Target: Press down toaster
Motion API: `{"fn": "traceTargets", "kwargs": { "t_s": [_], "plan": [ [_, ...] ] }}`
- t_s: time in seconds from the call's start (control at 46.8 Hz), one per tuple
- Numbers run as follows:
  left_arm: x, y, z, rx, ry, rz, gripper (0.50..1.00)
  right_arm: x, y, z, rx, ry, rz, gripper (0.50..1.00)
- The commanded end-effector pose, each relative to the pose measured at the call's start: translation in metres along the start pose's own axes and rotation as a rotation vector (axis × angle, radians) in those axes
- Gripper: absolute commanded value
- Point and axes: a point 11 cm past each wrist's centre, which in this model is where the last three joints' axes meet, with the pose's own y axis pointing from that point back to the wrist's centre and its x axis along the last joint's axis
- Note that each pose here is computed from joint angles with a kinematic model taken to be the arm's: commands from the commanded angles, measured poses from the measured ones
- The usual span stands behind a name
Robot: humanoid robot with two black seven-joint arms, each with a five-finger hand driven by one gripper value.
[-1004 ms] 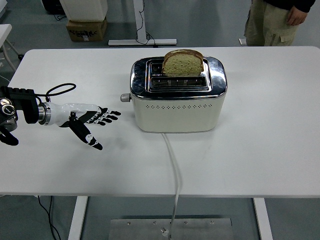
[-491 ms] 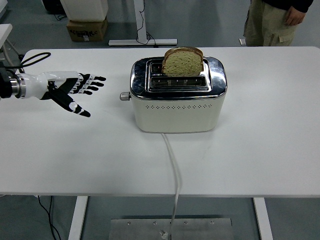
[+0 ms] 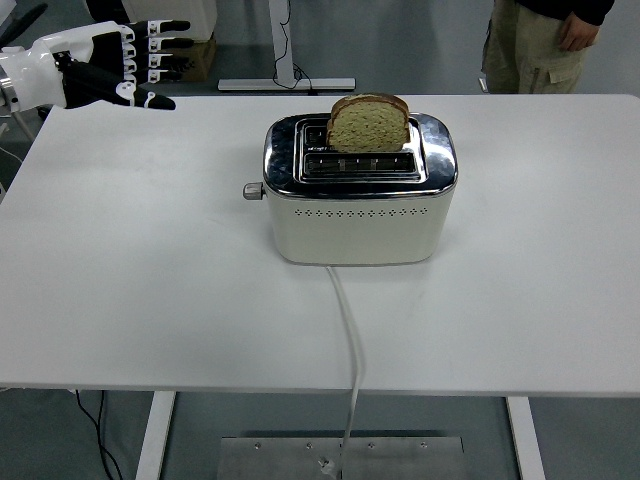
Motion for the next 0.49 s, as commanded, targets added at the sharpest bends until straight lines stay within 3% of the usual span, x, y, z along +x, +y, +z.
{"fn": "traceTargets", "kwargs": {
  "t_s": [0.0,0.214,0.47],
  "plan": [
    [0.007,-0.007,-0.001,-0.056,0.09,0.026,1.0,0.0,0.0,0.0,0.0,0.0,0.0,0.998],
    [0.029,-0.013,-0.013,-0.217,0.304,0.152,1.0,0.0,0.0,0.0,0.0,0.001,0.0,1.0],
    [0.039,-0.004,-0.06,-0.221,0.462,0.255,1.0,0.0,0.0,0.001,-0.001,0.001,0.0,1.0]
  ]
}}
